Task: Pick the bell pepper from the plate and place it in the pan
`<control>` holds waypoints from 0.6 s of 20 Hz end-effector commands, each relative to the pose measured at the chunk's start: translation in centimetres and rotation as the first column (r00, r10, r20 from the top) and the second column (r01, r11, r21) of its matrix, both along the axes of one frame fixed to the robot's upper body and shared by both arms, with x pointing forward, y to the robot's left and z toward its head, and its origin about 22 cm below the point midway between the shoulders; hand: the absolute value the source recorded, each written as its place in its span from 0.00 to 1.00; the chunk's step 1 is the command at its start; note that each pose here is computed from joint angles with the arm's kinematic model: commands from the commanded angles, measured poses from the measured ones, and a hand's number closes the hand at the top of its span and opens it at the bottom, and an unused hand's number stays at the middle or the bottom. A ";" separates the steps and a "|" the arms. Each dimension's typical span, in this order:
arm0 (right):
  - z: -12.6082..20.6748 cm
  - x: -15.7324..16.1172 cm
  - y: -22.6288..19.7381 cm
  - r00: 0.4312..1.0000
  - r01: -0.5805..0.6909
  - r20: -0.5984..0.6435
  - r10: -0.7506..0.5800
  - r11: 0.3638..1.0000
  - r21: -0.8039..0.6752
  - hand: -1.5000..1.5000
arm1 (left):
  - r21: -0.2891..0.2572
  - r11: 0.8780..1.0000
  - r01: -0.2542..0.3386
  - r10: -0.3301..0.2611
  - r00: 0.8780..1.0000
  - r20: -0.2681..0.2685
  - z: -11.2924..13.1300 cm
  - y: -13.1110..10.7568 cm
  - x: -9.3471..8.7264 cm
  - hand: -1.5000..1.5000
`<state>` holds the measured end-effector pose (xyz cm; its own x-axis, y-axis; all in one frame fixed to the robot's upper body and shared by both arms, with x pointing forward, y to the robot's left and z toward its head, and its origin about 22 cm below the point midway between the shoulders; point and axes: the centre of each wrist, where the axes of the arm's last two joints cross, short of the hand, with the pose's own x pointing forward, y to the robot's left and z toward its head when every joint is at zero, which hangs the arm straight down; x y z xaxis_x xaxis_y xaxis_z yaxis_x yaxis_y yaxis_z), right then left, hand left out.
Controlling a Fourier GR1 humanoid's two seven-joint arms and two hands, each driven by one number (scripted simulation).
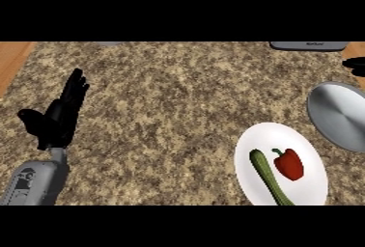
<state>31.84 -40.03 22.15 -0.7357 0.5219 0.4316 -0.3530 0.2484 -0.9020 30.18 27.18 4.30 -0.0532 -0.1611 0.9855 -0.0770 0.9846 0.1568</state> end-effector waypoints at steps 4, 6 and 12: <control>-1.0 0.7 3.3 0.970 -0.204 -0.132 0.205 0.979 0.024 0.00 | -0.002 1.000 -0.020 0.020 1.000 -0.008 0.3 -0.1 0.5 0.50; -0.4 0.7 4.3 0.957 -0.236 -0.178 0.231 0.972 -0.007 0.00 | 0.000 1.000 -0.006 0.006 1.000 0.001 0.7 -0.3 -0.1 0.50; -5.1 -1.8 5.7 0.937 -0.283 -0.218 0.273 0.959 -0.015 0.00 | -0.011 1.000 -0.022 0.022 1.000 -0.012 -0.3 0.3 0.0 0.50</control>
